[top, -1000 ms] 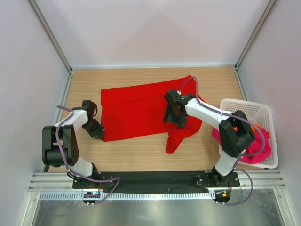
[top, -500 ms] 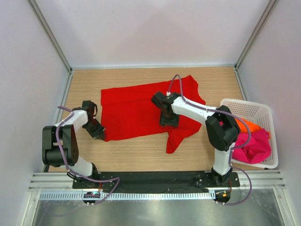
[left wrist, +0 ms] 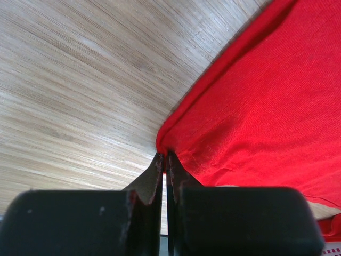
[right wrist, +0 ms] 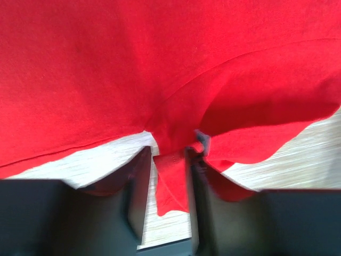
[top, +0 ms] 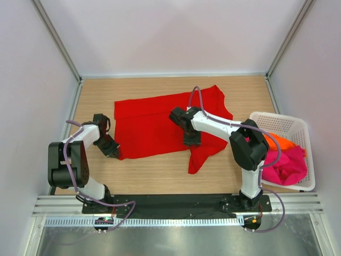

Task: Fold and stack the t-shirts
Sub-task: Fold the tshirt

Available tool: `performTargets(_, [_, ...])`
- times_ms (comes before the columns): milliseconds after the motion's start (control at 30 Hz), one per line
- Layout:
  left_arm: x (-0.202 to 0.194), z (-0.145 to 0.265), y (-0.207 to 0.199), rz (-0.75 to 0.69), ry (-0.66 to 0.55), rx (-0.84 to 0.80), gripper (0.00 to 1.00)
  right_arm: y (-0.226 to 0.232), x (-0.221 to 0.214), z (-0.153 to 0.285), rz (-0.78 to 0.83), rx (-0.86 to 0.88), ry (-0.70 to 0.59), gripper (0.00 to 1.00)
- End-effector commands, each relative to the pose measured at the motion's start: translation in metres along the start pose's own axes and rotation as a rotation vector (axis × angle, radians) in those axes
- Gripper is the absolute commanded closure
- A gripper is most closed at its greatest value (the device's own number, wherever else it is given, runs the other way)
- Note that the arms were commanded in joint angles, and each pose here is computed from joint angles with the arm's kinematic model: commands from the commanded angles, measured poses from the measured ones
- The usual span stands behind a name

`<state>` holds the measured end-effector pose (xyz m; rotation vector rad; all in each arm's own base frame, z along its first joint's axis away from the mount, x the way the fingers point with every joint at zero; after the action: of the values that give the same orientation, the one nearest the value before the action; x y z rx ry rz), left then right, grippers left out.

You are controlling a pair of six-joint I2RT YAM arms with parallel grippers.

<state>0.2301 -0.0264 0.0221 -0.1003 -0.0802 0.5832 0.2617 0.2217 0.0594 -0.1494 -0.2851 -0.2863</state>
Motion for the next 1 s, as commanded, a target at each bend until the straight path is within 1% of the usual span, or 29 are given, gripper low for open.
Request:
performTargets(0, [0.001, -0.001, -0.004, -0.026, -0.001, -0.021, 1.0, -0.005, 0.003, 0.003, 0.004, -0.019, -0.032, 0.67])
performTargets(67, [0.001, -0.002, -0.004, -0.028, -0.001, -0.021, 1.0, -0.007, 0.002, 0.002, 0.007, -0.028, -0.032, 0.7])
performTargets(167, [0.0, -0.002, -0.004, -0.029, 0.003, -0.021, 1.0, -0.01, 0.004, 0.004, 0.002, -0.033, -0.043, 0.81])
performTargets(200, [0.0, -0.001, -0.004, -0.031, 0.001, -0.022, 1.0, -0.012, 0.004, 0.004, 0.002, -0.036, -0.047, 0.87])
performTargets(267, [0.0, -0.001, -0.003, -0.031, 0.001, -0.022, 1.0, -0.018, 0.005, 0.009, -0.004, -0.038, -0.062, 0.94])
performTargets(300, [0.0, 0.0, -0.003, -0.032, 0.001, -0.019, 1.0, -0.024, 0.006, 0.013, -0.009, -0.051, -0.075, 0.99])
performTargets(333, [0.0, 0.001, -0.002, -0.032, -0.003, -0.014, 1.0, -0.032, 0.003, 0.013, -0.013, -0.063, -0.076, 0.99])
performTargets(367, [-0.001, 0.001, 0.0, -0.029, 0.0, -0.004, 1.0, -0.037, 0.006, 0.026, -0.04, -0.034, -0.099, 0.99])
performTargets(400, [-0.002, 0.001, 0.002, -0.015, 0.0, 0.005, 1.0, -0.045, 0.006, 0.029, -0.05, -0.038, -0.111, 0.99])
performTargets(433, [-0.003, 0.002, 0.003, -0.007, -0.002, 0.014, 1.0, -0.059, -0.001, 0.026, -0.057, -0.059, -0.102, 0.99])
performTargets(467, [-0.004, 0.002, 0.005, 0.001, 0.0, 0.023, 1.0, -0.067, 0.0, 0.039, -0.094, -0.024, -0.123, 0.99])
performTargets(500, [-0.005, 0.002, 0.006, 0.02, 0.001, 0.026, 1.0, -0.076, -0.003, 0.04, -0.119, -0.024, -0.122, 0.99])
performTargets(533, [-0.008, 0.001, 0.008, 0.028, 0.007, 0.032, 1.0, -0.089, -0.014, 0.035, -0.123, -0.038, -0.107, 0.99])
performTargets(600, [-0.01, 0.0, 0.008, 0.039, 0.01, 0.03, 1.0, -0.105, -0.02, 0.046, -0.196, 0.009, -0.134, 0.99])
performTargets(633, [-0.013, -0.002, 0.009, 0.05, 0.02, 0.036, 1.0, -0.117, -0.032, 0.038, -0.199, -0.011, -0.12, 0.99])
performTargets(700, [-0.017, -0.003, 0.012, 0.062, 0.025, 0.042, 1.0, -0.129, -0.04, 0.043, -0.246, 0.025, -0.123, 0.99])
performTargets(733, [-0.021, -0.004, 0.013, 0.073, 0.034, 0.046, 1.0, -0.137, -0.047, 0.039, -0.251, 0.014, -0.113, 0.99])
performTargets(800, [-0.021, 0.0, 0.016, 0.083, 0.017, 0.052, 1.0, -0.149, -0.053, 0.045, -0.288, 0.032, -0.119, 0.99])
performTargets(867, [-0.024, 0.003, 0.018, 0.095, 0.013, 0.06, 1.0, -0.158, -0.053, 0.051, -0.302, 0.041, -0.143, 0.99])
performTargets(967, [-0.015, 0.015, 0.015, 0.085, -0.025, 0.052, 1.0, -0.163, -0.041, 0.065, -0.316, 0.069, -0.196, 0.99])
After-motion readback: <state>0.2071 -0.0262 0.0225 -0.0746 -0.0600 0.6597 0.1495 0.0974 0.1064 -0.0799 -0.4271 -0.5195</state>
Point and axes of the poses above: each gripper's point midway between its finger pads, its own z axis back along the fingers, its own y axis along the line the jaws close on, x = y × z, the point moved 1 cm from there along z, back along the fingers, and after that the axes turned 8 degrees about -z, right-handed, at the moved point
